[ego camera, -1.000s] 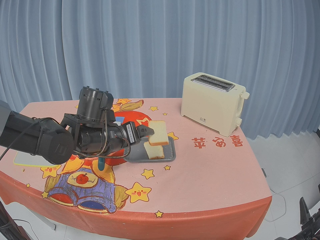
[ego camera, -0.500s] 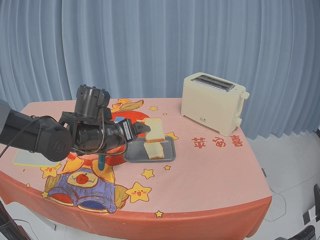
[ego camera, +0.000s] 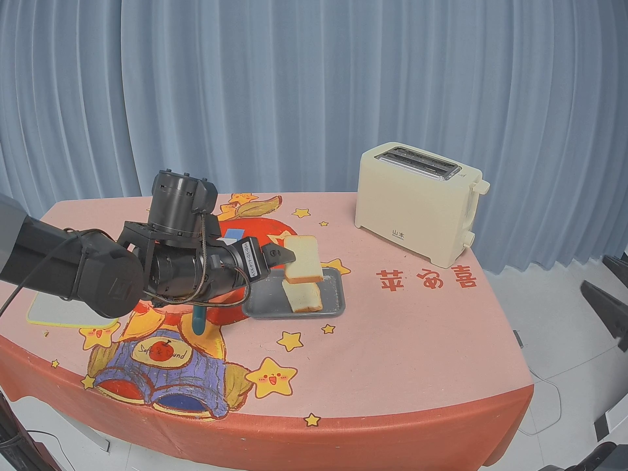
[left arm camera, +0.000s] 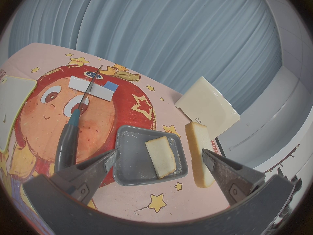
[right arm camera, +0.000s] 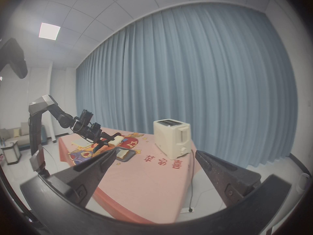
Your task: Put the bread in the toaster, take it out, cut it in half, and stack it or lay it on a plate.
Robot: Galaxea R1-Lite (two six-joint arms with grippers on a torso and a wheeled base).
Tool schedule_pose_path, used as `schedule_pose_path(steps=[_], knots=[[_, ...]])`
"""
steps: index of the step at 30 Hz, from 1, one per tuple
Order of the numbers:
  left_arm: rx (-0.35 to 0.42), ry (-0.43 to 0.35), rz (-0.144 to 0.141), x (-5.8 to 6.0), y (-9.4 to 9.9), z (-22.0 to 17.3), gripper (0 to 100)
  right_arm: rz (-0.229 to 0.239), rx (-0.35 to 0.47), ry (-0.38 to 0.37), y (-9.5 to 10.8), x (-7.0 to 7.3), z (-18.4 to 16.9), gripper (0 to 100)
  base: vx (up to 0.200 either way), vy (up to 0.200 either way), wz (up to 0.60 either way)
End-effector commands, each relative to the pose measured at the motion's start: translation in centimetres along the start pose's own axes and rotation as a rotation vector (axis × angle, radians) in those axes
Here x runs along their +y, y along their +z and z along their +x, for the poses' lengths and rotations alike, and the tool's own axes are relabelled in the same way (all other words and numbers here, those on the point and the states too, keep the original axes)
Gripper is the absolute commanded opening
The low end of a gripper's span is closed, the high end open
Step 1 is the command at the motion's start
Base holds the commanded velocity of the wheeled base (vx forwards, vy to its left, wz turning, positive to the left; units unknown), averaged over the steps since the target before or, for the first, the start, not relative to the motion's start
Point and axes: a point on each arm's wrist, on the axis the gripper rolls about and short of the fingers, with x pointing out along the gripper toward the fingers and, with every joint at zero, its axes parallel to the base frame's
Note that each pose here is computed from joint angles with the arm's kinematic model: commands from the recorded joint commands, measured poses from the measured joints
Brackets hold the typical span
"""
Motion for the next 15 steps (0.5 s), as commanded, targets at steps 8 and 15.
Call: schedule_pose_path(steps=[8,15], knots=[[0.028,0.015,-0.002,0.5,-0.5,1.1,100,-0.013,0.249,0.338,0.6,4.2,17.6,0,0.000,0.000,0.00],[0.036,0.020,0.000,0.5,-0.7,1.5,100,-0.035,0.291,0.389,-0.3,7.3,21.9,0,0.000,0.000,0.00]])
